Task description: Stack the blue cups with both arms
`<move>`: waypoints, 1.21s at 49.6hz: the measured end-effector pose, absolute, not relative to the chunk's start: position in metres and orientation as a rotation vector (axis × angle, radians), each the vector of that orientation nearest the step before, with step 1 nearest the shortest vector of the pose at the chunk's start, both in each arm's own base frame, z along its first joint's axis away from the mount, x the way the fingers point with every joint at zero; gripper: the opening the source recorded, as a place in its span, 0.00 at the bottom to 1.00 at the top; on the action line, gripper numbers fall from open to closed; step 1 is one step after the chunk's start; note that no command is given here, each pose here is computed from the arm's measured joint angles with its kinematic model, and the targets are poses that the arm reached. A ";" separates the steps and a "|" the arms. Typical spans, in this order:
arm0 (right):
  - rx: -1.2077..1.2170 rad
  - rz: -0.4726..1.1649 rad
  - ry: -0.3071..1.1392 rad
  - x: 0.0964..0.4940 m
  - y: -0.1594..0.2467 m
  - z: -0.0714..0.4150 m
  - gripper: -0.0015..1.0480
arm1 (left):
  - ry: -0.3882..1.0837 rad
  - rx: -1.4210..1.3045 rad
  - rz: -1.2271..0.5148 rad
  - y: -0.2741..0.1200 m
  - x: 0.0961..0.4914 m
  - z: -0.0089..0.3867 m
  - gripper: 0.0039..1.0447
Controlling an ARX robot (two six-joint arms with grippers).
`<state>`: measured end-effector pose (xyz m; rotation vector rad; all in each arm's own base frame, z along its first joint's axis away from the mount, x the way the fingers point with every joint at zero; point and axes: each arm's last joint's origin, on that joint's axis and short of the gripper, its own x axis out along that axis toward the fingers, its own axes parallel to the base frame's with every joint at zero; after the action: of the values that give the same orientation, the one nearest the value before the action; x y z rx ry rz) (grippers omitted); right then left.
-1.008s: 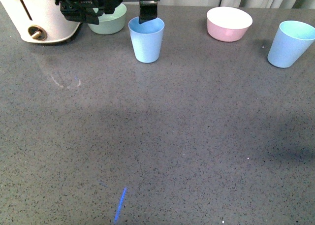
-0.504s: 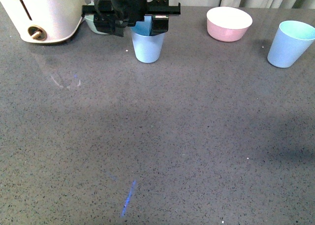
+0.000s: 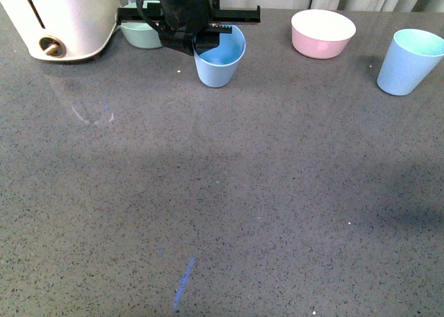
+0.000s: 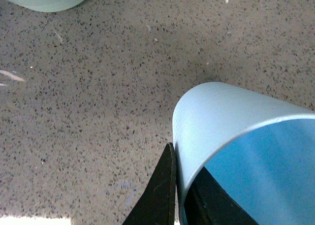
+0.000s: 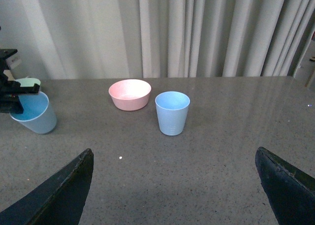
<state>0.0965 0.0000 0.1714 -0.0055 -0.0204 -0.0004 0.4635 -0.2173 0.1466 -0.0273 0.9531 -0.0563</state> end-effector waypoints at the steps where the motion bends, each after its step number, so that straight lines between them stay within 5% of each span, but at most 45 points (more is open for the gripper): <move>1: -0.006 0.000 -0.020 0.096 0.000 0.171 0.91 | 0.957 -0.029 -0.059 -0.218 0.461 0.148 0.02; 26: -0.006 0.000 -0.020 0.097 0.000 0.171 0.91 | 1.041 -0.024 -0.230 -0.268 0.375 0.161 0.02; 60: -0.006 0.000 -0.020 0.097 0.000 0.171 0.91 | 1.106 0.000 -0.244 -0.296 0.369 0.133 0.02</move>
<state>0.0965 0.0000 0.1714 -0.0055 -0.0200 -0.0004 0.3694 -0.2955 0.1329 -0.0003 1.1059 -0.2440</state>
